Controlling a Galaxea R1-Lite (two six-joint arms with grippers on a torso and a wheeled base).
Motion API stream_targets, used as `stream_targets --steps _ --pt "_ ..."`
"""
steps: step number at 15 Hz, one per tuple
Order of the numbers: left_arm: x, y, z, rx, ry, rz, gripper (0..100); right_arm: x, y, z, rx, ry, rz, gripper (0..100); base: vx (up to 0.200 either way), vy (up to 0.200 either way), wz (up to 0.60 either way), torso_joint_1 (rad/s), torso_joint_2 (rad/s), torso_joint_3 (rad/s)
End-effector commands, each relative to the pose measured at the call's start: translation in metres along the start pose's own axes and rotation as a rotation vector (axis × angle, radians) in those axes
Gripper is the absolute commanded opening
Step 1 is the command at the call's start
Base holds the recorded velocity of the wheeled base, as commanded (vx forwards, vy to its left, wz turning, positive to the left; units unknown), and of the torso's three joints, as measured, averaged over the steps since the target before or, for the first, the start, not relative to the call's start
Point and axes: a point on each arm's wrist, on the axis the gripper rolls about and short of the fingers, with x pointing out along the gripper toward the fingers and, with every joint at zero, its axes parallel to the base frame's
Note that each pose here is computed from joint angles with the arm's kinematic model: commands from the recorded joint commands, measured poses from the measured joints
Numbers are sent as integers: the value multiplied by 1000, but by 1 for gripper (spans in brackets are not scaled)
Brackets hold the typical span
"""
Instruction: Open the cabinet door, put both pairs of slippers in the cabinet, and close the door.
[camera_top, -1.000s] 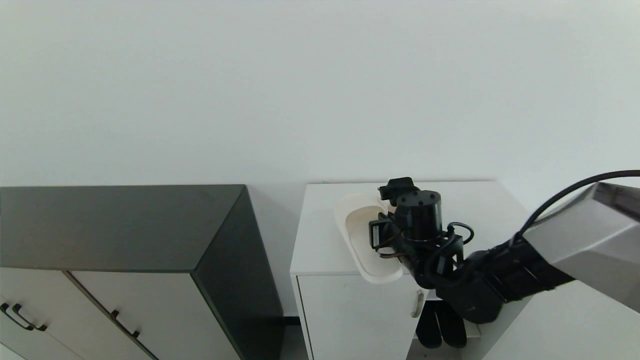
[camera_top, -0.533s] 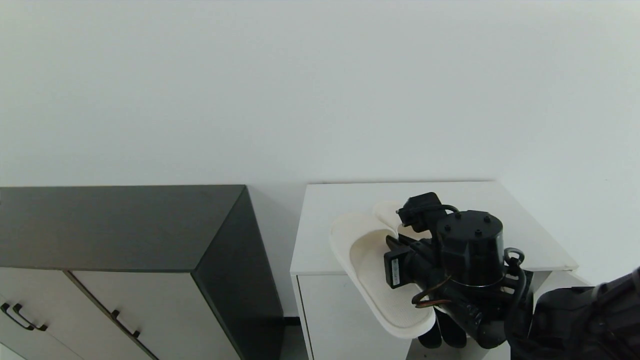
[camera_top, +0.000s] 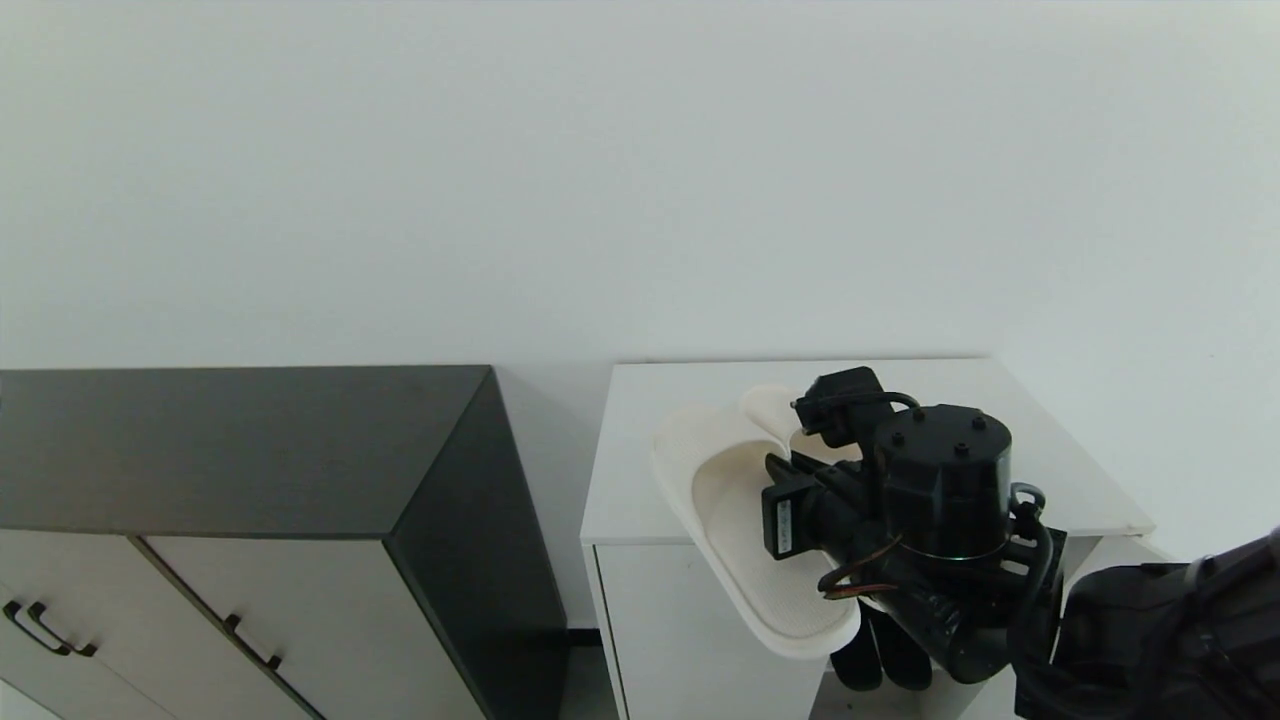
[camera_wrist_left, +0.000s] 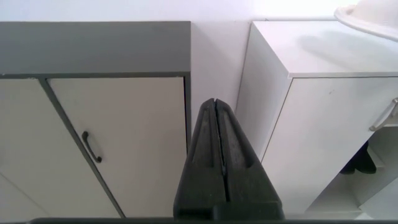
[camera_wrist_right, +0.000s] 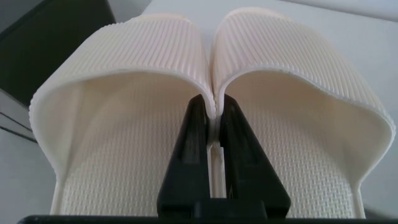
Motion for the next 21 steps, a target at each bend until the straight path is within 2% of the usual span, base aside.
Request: stream_targets --steps 1,9,21 --pt "0 0 0 0 1 1 0 1 1 -1 -1 3 1 0 -200 0 0 17 7 -7" --pt "0 0 0 -2 1 1 0 2 0 -4 -5 9 -16 0 -200 0 0 -2 -1 5" --pt "0 0 0 -3 1 1 0 1 0 -6 -9 16 -15 0 0 0 0 0 0 0"
